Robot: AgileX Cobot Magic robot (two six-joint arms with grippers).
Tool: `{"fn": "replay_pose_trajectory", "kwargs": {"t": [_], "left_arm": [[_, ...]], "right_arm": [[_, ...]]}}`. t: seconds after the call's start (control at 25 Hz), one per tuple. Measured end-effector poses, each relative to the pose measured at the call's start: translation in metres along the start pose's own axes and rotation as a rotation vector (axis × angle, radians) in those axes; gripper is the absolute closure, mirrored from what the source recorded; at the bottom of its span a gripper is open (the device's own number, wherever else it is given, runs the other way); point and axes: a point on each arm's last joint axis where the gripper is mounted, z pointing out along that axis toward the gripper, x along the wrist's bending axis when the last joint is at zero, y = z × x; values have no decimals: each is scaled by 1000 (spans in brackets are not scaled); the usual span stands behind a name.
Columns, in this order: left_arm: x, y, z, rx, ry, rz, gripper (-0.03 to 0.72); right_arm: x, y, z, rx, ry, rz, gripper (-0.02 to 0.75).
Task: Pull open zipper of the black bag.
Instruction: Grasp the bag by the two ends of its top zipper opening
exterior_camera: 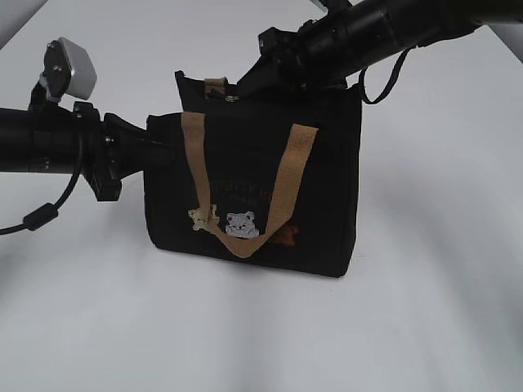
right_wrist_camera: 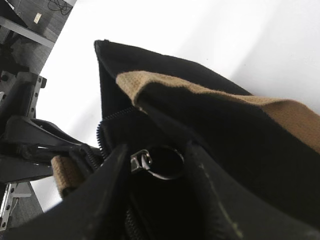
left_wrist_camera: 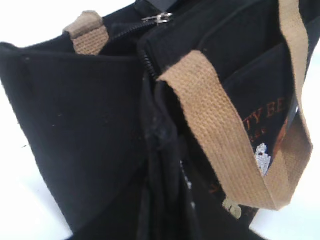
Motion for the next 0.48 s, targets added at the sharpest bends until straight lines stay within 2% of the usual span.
{"fn": "replay_pose_trajectory", "kwargs": {"t": [0.32,0.36,0.44,0.48], "left_arm": [[0,0,0,2,1,0,614],[0,0,0,2,1,0,614],[0,0,0,2,2,0,614],[0,0,0,3,2,0,614]], "right_arm": [[-6,-5,15,-2,16,48,450],[-6,-5,16,1,17,45,491],[-5,-5,17,0,20,32,640],[-4,-4,15,-3,22,25,690]]}}
